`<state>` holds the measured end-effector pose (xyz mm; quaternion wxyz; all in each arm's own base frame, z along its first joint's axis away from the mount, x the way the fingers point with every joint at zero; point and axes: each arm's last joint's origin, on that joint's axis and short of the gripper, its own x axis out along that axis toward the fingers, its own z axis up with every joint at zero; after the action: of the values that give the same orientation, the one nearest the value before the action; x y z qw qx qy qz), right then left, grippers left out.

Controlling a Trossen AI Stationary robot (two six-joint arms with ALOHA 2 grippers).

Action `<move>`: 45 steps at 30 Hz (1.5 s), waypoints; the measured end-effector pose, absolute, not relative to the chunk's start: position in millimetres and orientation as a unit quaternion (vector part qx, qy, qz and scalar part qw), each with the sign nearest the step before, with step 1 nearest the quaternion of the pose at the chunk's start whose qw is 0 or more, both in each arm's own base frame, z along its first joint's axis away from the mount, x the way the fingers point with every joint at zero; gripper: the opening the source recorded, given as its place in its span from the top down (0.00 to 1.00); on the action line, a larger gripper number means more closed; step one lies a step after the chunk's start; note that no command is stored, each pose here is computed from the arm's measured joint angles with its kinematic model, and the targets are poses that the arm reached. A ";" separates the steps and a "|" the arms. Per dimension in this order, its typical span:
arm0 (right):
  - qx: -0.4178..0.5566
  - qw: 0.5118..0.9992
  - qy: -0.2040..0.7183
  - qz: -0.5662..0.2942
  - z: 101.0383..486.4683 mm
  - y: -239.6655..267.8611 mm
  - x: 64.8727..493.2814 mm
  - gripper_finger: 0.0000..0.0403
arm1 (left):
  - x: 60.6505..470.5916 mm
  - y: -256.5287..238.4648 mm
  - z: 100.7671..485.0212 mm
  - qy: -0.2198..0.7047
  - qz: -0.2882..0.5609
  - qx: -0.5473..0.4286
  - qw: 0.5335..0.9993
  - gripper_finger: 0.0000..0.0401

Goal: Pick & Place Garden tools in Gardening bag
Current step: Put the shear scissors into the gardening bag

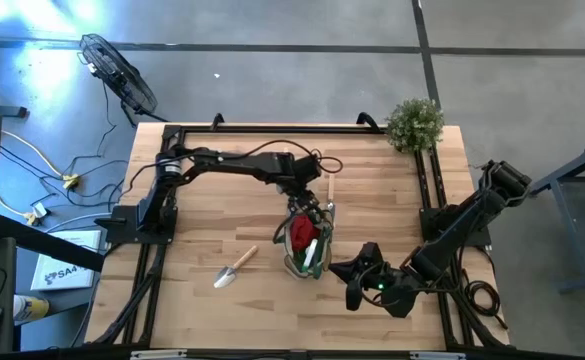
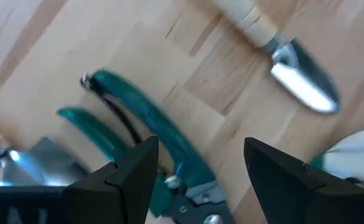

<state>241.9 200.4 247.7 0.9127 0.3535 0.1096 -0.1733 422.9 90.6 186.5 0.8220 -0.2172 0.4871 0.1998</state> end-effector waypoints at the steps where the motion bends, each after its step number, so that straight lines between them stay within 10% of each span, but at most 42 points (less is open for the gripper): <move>1: 0.354 0.913 0.109 -0.173 247.8 200.3 242.0 0.99 | 422.2 91.1 185.7 0.489 0.205 -0.214 0.820 0.43; 45: 0.351 0.912 0.128 -0.169 229.7 208.4 249.6 0.99 | 431.9 94.4 152.1 0.504 0.230 -0.196 0.809 0.43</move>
<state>249.6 208.4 229.7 0.9118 0.3514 0.1284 -0.1692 431.9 94.4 152.1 0.8094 -0.1959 0.5037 0.2295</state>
